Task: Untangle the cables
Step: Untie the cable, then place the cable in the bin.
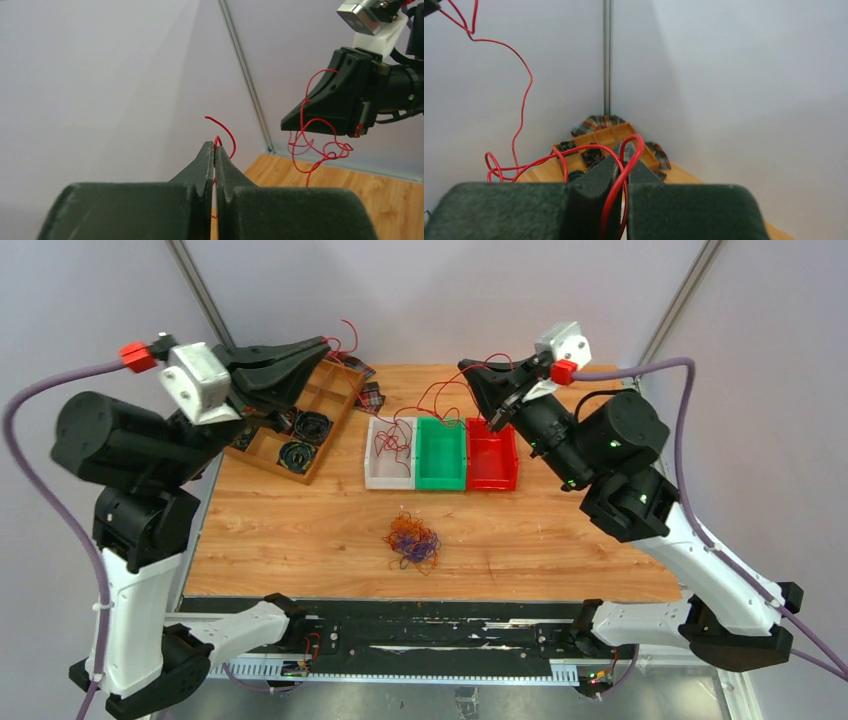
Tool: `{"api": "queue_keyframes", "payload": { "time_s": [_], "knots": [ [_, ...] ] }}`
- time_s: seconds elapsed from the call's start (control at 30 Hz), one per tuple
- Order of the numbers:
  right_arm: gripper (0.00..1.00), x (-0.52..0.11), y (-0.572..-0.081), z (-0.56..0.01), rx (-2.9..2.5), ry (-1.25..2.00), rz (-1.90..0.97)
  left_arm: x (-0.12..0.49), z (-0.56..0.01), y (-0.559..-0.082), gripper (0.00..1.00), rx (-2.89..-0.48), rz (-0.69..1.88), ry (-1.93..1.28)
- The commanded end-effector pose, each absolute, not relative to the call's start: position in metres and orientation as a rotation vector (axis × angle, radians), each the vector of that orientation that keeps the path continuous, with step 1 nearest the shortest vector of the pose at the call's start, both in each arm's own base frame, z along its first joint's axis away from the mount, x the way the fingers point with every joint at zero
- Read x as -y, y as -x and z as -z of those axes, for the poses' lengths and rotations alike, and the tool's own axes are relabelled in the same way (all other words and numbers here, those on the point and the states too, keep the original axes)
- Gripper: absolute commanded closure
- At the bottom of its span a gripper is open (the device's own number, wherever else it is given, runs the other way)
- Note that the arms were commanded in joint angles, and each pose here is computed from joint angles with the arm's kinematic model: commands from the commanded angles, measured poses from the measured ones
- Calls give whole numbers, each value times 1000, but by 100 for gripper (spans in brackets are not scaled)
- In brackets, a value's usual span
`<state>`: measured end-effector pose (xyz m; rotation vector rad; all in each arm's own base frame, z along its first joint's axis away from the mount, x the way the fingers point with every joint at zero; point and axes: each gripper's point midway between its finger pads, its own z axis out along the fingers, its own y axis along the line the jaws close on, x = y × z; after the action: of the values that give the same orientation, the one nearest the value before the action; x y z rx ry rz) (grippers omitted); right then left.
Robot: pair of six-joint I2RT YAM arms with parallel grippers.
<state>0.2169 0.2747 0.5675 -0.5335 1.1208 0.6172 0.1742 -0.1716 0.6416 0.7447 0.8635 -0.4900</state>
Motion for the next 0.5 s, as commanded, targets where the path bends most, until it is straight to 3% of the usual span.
{"api": "queue_keyframes", "payload": {
  "time_s": [0.0,0.27,0.47],
  "knots": [
    [99,-279,-250,-518,-1263,512,-593,198,-596,-201,100,-999,588,-792],
    [99,-242,-317,-421,-1539,312,-601,261,-513,-273,100,-1292,734,-877],
    [99,-238,-331,-378,-1622,283,-660,294,-474,-299,100,-1418,770,-956]
  ]
}}
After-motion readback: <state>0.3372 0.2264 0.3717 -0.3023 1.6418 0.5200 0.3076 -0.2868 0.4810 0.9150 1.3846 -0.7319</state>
